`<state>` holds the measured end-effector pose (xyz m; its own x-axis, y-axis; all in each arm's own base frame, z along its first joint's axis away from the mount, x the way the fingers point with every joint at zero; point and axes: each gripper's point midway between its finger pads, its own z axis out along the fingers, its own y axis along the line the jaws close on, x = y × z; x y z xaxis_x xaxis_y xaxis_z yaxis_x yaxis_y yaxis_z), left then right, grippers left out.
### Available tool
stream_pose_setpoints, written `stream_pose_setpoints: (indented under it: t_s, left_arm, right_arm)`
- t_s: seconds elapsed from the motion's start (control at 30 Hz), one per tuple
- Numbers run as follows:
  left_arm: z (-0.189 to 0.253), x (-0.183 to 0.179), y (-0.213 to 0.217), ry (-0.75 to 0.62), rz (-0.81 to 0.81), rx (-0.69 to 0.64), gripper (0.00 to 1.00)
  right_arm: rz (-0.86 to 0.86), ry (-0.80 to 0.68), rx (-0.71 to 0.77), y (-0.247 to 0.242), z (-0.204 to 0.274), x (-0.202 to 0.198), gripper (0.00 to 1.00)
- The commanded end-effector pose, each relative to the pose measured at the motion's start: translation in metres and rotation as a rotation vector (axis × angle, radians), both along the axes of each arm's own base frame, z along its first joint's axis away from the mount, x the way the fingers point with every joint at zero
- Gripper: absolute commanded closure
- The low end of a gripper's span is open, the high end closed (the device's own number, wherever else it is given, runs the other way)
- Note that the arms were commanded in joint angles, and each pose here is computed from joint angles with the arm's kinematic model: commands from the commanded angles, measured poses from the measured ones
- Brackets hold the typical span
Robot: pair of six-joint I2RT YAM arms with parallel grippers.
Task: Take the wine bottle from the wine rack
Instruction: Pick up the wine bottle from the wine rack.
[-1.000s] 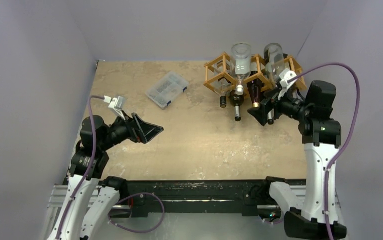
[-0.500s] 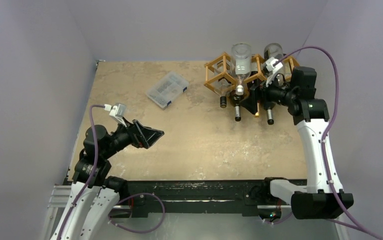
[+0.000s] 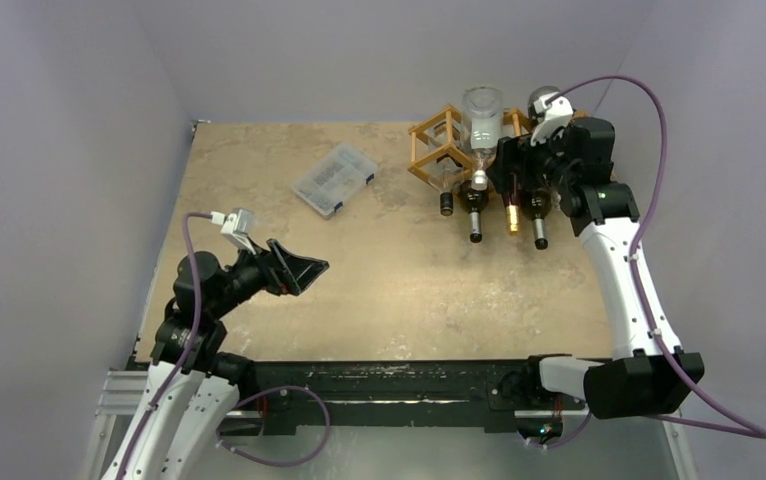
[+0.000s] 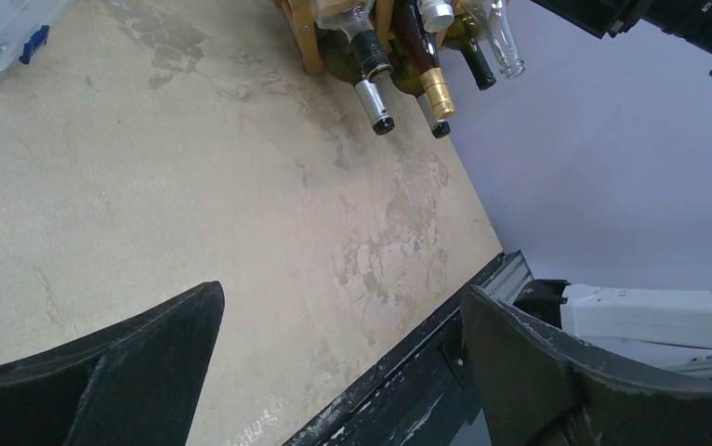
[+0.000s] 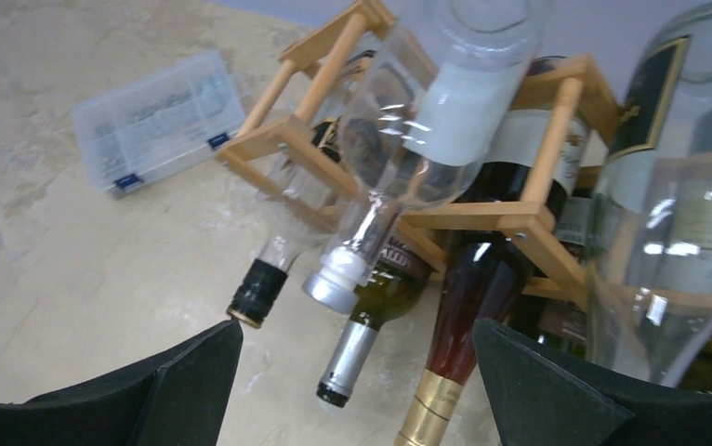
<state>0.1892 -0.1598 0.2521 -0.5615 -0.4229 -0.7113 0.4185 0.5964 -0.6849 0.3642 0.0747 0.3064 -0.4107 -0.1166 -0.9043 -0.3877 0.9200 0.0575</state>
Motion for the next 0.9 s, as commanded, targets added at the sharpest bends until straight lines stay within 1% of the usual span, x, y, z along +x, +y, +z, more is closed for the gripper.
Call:
stream_pose_setpoints:
  t_s: [0.0, 0.17, 0.27, 0.37, 0.63, 0.87]
  left_arm:
    - [0.007, 0.004, 0.000, -0.037, 0.014, -0.024, 0.00]
    - [0.001, 0.006, -0.001, -0.033, 0.012, -0.019, 0.00]
    - [-0.001, 0.007, -0.001, -0.034, 0.009, -0.018, 0.00]
    - [-0.004, 0.006, -0.002, -0.037, 0.004, -0.014, 0.00]
    - [-0.010, 0.001, -0.002, -0.048, -0.013, -0.002, 0.00]
    - [-0.012, -0.001, -0.002, -0.054, -0.014, -0.004, 0.00]
  right_arm:
    - [-0.240, -0.150, 0.010, -0.035, 0.047, 0.016, 0.01]
    - [-0.332, -0.138, -0.013, -0.062, 0.039, 0.013, 0.01]
    - [-0.408, -0.112, -0.025, -0.088, 0.029, 0.012, 0.01]
    - [-0.452, -0.083, -0.042, -0.104, 0.017, 0.013, 0.01]
    - [-0.507, -0.002, -0.058, -0.122, -0.019, 0.024, 0.01]
    - [-0.528, 0.068, -0.073, -0.132, -0.045, 0.041, 0.06]
